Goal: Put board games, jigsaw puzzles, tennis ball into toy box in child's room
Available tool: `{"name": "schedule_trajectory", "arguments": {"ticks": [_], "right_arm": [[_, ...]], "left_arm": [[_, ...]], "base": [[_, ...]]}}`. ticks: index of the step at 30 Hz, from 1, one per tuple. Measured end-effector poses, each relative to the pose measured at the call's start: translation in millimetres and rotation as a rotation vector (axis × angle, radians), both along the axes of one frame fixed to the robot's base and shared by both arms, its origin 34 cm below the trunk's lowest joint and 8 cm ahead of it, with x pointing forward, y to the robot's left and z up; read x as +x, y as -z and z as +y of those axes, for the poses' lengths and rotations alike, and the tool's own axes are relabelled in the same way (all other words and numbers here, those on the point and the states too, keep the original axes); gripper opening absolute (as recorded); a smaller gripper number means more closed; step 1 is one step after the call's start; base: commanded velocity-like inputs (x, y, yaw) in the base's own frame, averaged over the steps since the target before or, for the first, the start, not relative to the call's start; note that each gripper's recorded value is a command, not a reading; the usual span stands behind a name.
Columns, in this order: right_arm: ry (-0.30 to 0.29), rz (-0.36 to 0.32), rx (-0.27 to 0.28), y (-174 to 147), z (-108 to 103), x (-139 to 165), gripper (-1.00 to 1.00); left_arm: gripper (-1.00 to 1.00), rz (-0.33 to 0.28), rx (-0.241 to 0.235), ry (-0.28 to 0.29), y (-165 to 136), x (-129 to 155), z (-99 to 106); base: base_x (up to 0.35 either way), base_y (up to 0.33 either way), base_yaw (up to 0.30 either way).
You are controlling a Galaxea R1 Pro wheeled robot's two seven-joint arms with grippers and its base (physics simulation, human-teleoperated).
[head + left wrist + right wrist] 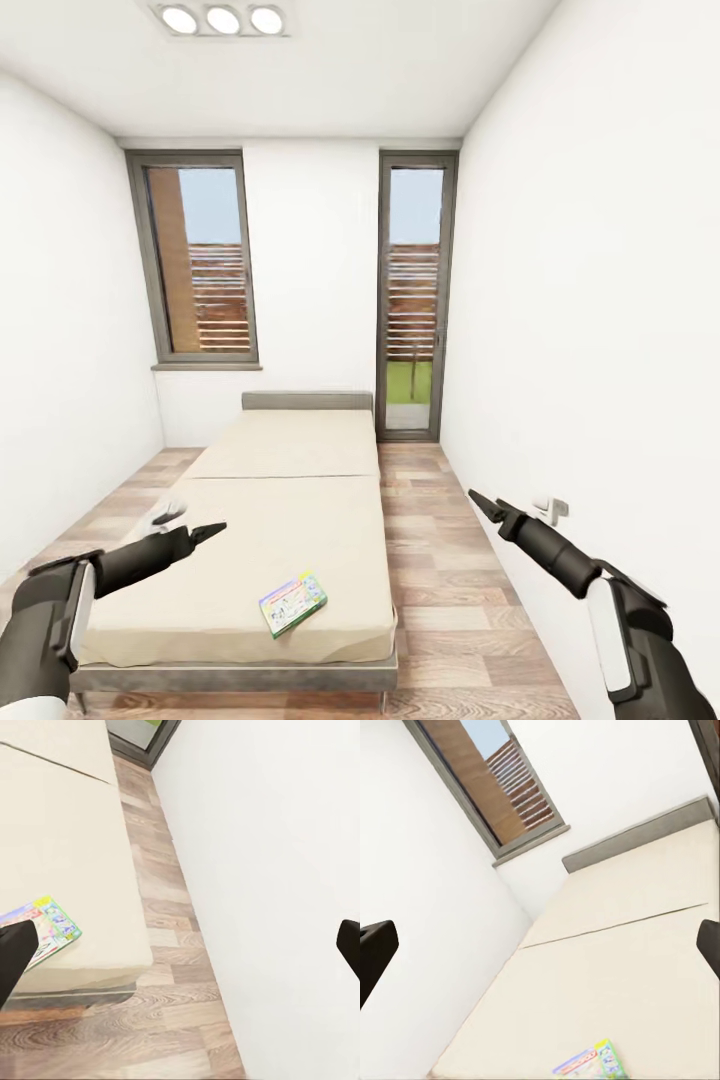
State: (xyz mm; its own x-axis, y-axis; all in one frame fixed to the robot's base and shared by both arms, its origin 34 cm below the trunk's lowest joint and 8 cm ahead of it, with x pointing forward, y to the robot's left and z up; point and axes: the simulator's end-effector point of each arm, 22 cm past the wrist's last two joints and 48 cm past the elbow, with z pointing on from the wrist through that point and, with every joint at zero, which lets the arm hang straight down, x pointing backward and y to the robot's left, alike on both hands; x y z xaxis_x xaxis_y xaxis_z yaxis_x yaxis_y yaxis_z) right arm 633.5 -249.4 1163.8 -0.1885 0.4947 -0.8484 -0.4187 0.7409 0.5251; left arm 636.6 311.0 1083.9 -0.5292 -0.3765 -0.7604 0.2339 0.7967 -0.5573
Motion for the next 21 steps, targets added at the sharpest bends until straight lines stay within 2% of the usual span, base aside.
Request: {"name": "schedule_trajectory", "arguments": {"ticks": [3, 8, 12, 18, 21], "right_arm": [[0.004, 0.021, -0.025, 8, 7, 5, 1.00], [0.036, 0.070, -0.037, 27, 4, 13, 1.00], [0.056, 0.098, -0.036, 39, 0, 16, 1.00], [0.063, 0.111, -0.032, 48, -1, 19, 1.00], [0.063, 0.115, -0.030, 52, -1, 20, 1.00]], "left_arm": [[1.00, 0.071, 0.007, -0.038, 34, 4, -1], [1.00, 0.126, 0.031, -0.085, 75, 10, -2], [1.00, 0.158, 0.034, -0.111, 91, 21, -5], [1.00, 0.213, -0.005, -0.106, 117, 23, -23], [1.00, 0.239, -0.068, -0.089, 130, 21, -42]], "base": [[0.000, 0.000, 0.000], [0.000, 0.000, 0.000], [0.000, 0.000, 0.000], [0.000, 0.000, 0.000], [0.000, 0.000, 0.000]]}}
